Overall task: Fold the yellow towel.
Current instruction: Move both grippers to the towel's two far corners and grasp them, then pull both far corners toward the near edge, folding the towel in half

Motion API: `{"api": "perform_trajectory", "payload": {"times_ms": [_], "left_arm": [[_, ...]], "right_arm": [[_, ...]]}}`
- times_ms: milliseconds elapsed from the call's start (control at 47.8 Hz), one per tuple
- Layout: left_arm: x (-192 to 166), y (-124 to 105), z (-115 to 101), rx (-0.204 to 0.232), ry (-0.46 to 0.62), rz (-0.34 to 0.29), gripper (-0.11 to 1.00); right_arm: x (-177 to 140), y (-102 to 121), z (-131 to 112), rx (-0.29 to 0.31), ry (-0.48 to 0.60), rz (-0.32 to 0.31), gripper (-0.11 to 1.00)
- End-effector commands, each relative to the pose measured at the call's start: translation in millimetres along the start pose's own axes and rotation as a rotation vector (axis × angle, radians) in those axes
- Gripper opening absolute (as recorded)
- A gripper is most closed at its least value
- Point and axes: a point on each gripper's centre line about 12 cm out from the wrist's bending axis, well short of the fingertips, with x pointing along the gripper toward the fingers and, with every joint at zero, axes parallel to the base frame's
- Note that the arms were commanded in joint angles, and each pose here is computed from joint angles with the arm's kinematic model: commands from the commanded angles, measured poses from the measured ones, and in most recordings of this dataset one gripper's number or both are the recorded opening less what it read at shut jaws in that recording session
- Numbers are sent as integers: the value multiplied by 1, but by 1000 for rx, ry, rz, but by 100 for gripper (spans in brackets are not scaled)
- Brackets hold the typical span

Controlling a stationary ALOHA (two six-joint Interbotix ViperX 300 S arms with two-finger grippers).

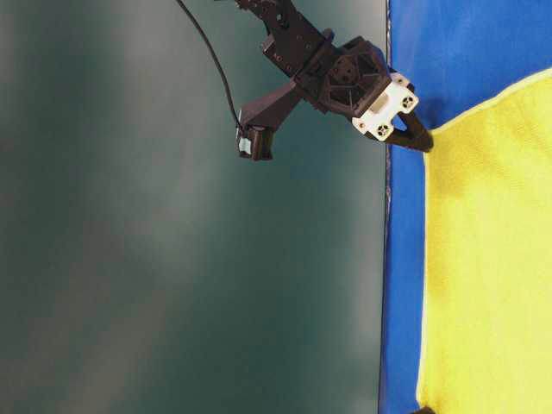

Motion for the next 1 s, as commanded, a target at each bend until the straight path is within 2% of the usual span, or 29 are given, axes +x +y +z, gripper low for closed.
{"api": "perform_trajectory", "payload": {"times_ms": [0,209,439,523,815,899,983], "left_arm": [[-2,0,6,1,-20,1,2],[-7,0,14,11,-28,-1,2],[-33,-9,45,48,-85,-28,2],[-41,-12,50,54,-103,-36,2],[-49,-21,43,65,-97,-62,2],[-51,-29,40,75,-88,-85,2],[-56,-44,32,107,-61,-130,2]], "right_arm": [[-4,-2,11,-1,-35,-4,2],[-9,-2,16,0,-46,-6,2],[-38,0,34,-6,-97,-5,2],[-45,4,38,-12,-112,2,2],[-50,18,35,-21,-111,27,2],[-53,24,32,-31,-102,40,2],[-60,37,27,-53,-81,63,2]]}}
